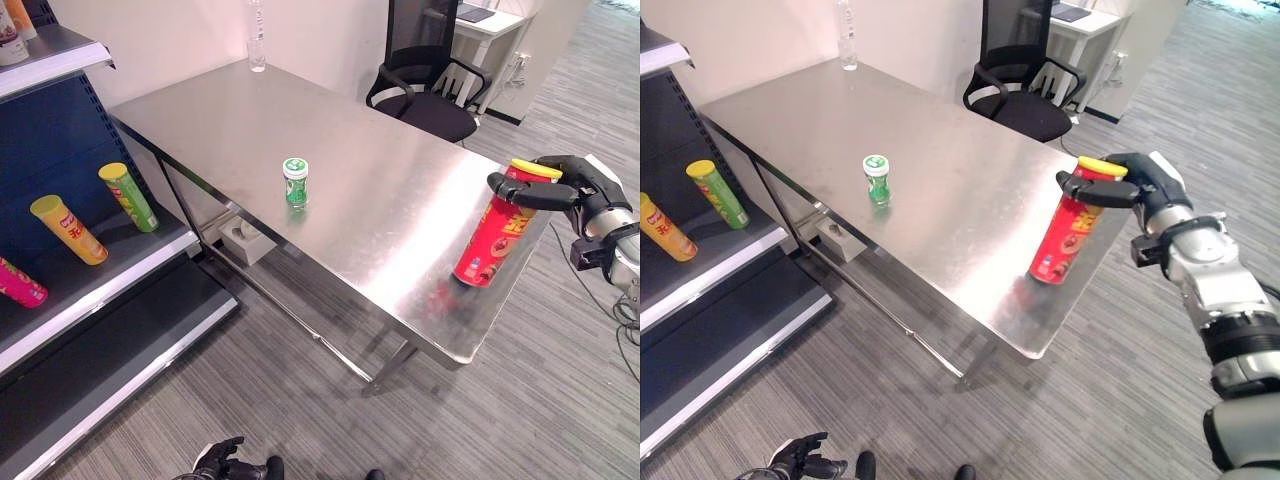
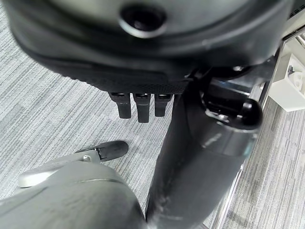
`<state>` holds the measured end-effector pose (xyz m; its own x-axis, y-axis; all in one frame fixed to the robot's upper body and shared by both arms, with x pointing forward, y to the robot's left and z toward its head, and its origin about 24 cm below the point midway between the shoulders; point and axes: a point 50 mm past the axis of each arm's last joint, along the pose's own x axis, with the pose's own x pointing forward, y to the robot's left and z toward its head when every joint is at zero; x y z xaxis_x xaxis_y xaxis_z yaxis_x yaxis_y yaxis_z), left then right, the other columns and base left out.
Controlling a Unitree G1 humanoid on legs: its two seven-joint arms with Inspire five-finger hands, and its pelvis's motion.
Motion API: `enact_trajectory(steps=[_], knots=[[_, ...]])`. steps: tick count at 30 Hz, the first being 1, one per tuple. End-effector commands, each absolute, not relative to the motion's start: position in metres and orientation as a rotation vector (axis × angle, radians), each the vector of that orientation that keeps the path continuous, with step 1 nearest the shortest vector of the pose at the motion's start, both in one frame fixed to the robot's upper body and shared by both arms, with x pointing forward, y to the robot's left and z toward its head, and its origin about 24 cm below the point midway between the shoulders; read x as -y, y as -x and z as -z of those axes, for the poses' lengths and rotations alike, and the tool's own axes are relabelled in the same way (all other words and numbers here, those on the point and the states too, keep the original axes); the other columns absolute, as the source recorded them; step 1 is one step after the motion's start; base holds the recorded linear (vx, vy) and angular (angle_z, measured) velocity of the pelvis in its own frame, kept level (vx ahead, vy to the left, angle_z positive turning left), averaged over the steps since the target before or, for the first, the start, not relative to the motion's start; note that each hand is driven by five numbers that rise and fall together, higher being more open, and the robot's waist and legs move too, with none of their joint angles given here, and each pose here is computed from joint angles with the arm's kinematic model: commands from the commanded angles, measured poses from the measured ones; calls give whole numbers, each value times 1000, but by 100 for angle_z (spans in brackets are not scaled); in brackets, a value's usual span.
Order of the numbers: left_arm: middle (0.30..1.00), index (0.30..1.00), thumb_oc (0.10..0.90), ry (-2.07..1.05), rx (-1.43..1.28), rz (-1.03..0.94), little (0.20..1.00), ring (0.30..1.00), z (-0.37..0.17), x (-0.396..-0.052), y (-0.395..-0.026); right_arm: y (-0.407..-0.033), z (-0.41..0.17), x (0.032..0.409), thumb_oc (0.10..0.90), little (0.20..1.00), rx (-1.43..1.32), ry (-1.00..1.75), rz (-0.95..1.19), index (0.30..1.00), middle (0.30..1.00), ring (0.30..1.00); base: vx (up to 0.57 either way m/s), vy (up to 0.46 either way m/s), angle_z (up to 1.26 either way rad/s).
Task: Put the goods on the table back onto the shelves and tidy them up.
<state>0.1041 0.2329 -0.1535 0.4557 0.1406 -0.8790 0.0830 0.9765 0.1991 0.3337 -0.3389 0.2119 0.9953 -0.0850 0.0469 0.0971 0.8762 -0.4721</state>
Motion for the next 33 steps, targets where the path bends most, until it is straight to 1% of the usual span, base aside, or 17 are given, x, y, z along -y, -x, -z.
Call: enact_trajectory(steps=[1, 2, 7, 8, 9, 10, 11, 13, 15, 17, 23, 28, 33], knots=[[900, 900, 800, -297, -1118, -18, 900, 900, 151, -246, -103, -331, -280, 327, 400, 300, 312, 478, 107, 300, 300, 300, 0, 0, 0], [900, 900, 800, -298, -1118, -18, 900, 900, 151, -246, -103, -331, -280, 327, 400, 300, 312, 477, 107, 300, 300, 300, 0, 0, 0], [900, 900, 800, -274, -1085, -43, 900, 900, 149, -247, -109, -317, -291, 312, 400, 300, 513, 354, 89, 300, 300, 300, -1, 4, 1], [900, 900, 800, -276, -1085, -42, 900, 900, 149, -247, -109, -316, -290, 312, 400, 300, 513, 353, 91, 300, 300, 300, -17, 46, 5], [900, 900, 800, -274, -1076, -52, 900, 900, 148, -249, -110, -309, -301, 307, 400, 300, 602, 334, 92, 300, 300, 300, -16, 35, 4], [900, 900, 800, -277, -1077, -51, 900, 900, 147, -249, -110, -308, -300, 307, 400, 300, 601, 333, 95, 300, 300, 300, -41, 65, 4], [900, 900, 800, -278, -1069, -62, 900, 900, 146, -252, -110, -302, -308, 302, 400, 300, 681, 313, 95, 300, 300, 300, -43, 42, 4], [900, 900, 800, -275, -1049, -78, 900, 900, 143, -256, -113, -294, -322, 286, 400, 300, 789, 306, 49, 300, 300, 300, -56, 38, 5], [900, 900, 800, -279, -1044, -80, 900, 900, 142, -258, -114, -290, -325, 282, 400, 300, 823, 290, 35, 300, 300, 300, -38, 8, 5], [900, 900, 800, -284, -1008, -78, 900, 900, 138, -259, -122, -277, -326, 277, 400, 300, 885, 281, 7, 300, 300, 300, -114, -25, 14], [900, 900, 800, -255, -985, -99, 900, 900, 136, -261, -124, -261, -336, 269, 400, 300, 979, 302, -15, 300, 300, 300, -30, -164, 96], [900, 900, 800, -231, -1019, -122, 900, 900, 141, -261, -110, -247, -353, 268, 400, 300, 1068, 340, 0, 300, 300, 300, -94, -249, 125], [900, 900, 800, -213, -1042, -148, 900, 900, 144, -260, -101, -237, -371, 263, 400, 300, 1154, 368, 4, 300, 300, 300, -124, -93, 76]])
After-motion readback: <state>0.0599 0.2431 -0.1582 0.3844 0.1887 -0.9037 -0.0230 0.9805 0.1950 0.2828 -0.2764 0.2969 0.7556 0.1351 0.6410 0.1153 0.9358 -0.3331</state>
